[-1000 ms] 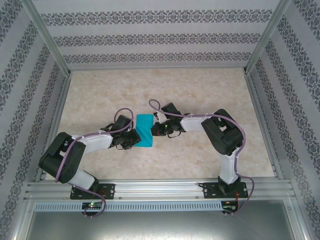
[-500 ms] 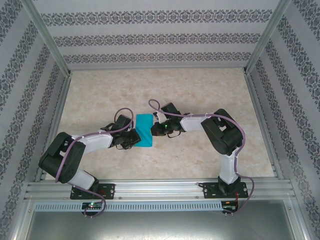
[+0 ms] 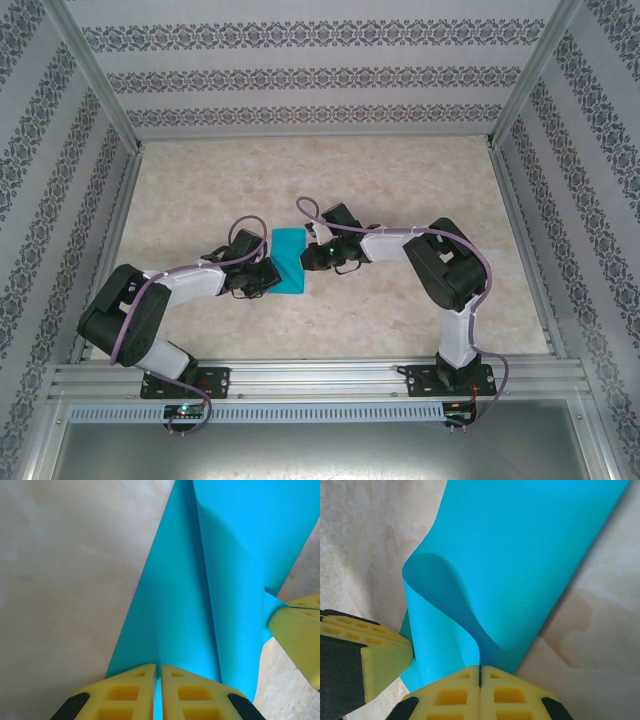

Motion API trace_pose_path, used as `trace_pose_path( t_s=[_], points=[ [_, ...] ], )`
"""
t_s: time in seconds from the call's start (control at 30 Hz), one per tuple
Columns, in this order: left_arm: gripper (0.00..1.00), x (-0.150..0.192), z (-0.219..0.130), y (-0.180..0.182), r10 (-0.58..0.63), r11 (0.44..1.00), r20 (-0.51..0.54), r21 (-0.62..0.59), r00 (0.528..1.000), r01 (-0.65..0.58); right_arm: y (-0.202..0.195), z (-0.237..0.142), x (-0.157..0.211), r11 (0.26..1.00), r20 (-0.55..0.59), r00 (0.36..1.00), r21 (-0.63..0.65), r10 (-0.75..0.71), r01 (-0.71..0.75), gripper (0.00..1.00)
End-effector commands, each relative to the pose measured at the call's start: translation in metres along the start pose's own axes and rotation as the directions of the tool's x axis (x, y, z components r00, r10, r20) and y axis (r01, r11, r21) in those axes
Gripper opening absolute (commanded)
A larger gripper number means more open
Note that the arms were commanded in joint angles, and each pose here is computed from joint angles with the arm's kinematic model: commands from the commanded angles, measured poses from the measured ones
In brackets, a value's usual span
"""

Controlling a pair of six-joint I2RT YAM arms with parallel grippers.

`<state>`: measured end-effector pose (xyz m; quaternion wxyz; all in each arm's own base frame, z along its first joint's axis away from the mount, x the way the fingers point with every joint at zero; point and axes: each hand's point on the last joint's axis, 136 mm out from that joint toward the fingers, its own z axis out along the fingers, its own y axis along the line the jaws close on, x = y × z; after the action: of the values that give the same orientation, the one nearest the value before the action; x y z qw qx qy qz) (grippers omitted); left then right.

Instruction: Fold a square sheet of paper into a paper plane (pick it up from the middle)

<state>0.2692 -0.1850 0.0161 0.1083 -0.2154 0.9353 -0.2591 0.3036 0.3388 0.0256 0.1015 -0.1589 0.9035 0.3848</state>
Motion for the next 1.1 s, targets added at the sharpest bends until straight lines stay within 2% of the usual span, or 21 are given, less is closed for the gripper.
trace_pose_path(
  t_s=[0.0,0.23,0.37,0.63,0.87,0.97,1.07],
  points=[
    [0.14,0.005,-0.001,0.010,0.019,0.998,-0.011,-0.056,1.000,-0.020,0.003,0.000,-0.007,1.000,0.004,1.000,-0.015,-0.022,0.022,0.04],
    [0.14,0.005,-0.001,0.010,0.021,0.998,-0.009,-0.056,1.000,-0.022,-0.005,0.009,0.000,1.000,-0.034,0.999,-0.009,-0.014,0.014,0.04],
    [0.14,0.005,-0.002,0.009,0.022,0.998,-0.009,-0.054,1.000,-0.023,-0.023,0.010,0.006,0.997,-0.046,0.999,0.080,0.017,-0.013,0.04],
    [0.16,0.003,-0.005,0.008,0.025,0.998,0.001,-0.053,1.000,-0.025,-0.023,0.011,0.012,0.997,-0.058,0.998,0.073,0.014,-0.009,0.04],
    [0.23,-0.008,-0.029,-0.022,0.053,0.998,0.062,0.042,0.997,-0.056,-0.026,0.013,0.015,0.997,-0.064,0.998,0.080,0.022,-0.017,0.03],
    [0.19,-0.017,-0.044,-0.037,0.062,0.993,0.122,0.091,0.991,-0.073,-0.027,0.013,0.016,0.997,-0.064,0.998,0.081,0.024,-0.019,0.03],
    [0.07,-0.027,-0.049,-0.045,0.052,0.988,0.163,0.133,0.985,-0.074,-0.027,0.013,0.016,0.996,-0.065,0.998,0.082,0.023,-0.018,0.03]
  ],
)
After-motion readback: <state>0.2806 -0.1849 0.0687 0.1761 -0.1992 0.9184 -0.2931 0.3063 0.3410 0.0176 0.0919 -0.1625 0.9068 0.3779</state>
